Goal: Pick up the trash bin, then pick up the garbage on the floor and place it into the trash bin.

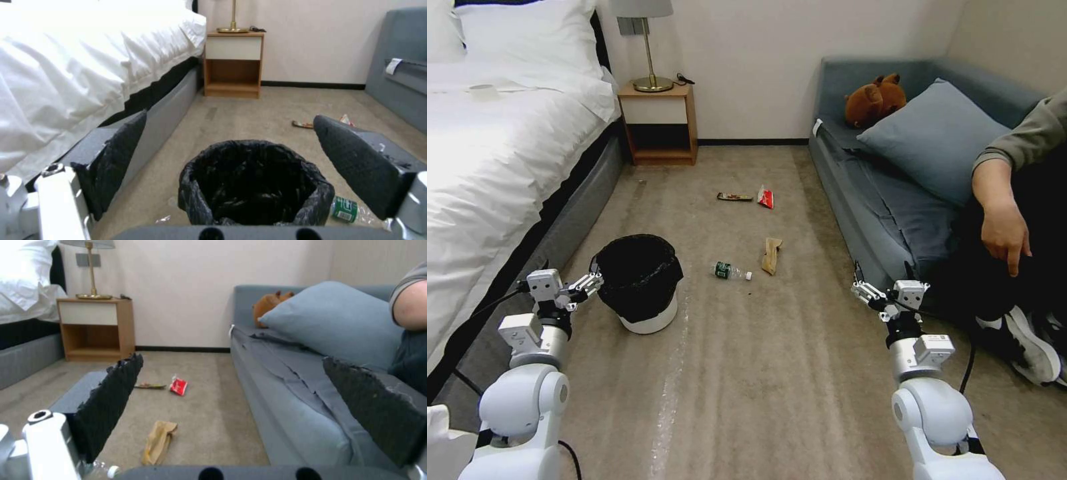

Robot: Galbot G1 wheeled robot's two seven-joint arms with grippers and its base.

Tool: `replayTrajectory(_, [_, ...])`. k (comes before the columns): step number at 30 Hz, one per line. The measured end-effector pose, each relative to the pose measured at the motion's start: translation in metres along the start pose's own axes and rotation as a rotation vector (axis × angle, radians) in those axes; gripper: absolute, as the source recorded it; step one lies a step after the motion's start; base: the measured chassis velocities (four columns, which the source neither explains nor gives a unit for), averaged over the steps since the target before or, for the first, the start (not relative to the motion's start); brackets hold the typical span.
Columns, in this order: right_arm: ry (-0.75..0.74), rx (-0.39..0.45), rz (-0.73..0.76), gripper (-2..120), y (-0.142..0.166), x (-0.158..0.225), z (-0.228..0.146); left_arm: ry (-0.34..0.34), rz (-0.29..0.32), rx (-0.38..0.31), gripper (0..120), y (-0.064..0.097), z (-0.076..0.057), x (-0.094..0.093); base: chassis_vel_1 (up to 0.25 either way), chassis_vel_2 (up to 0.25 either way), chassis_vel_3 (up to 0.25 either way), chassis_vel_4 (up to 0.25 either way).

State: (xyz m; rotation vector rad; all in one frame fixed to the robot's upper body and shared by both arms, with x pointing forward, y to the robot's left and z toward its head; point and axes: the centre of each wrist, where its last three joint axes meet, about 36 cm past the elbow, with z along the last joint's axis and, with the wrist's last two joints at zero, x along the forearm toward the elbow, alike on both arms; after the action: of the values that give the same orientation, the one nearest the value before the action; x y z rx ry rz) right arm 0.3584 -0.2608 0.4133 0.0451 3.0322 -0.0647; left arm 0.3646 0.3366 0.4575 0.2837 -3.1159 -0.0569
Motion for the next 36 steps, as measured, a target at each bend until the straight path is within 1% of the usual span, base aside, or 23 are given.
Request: replayTrajectory(36, [0.000,0.000,0.000,100,0.0000,0.0000,0.0000,0.000,0.000,0.000,100,0.0000,0.0000,0.0000,0.000,0.000,0.000,0.000])
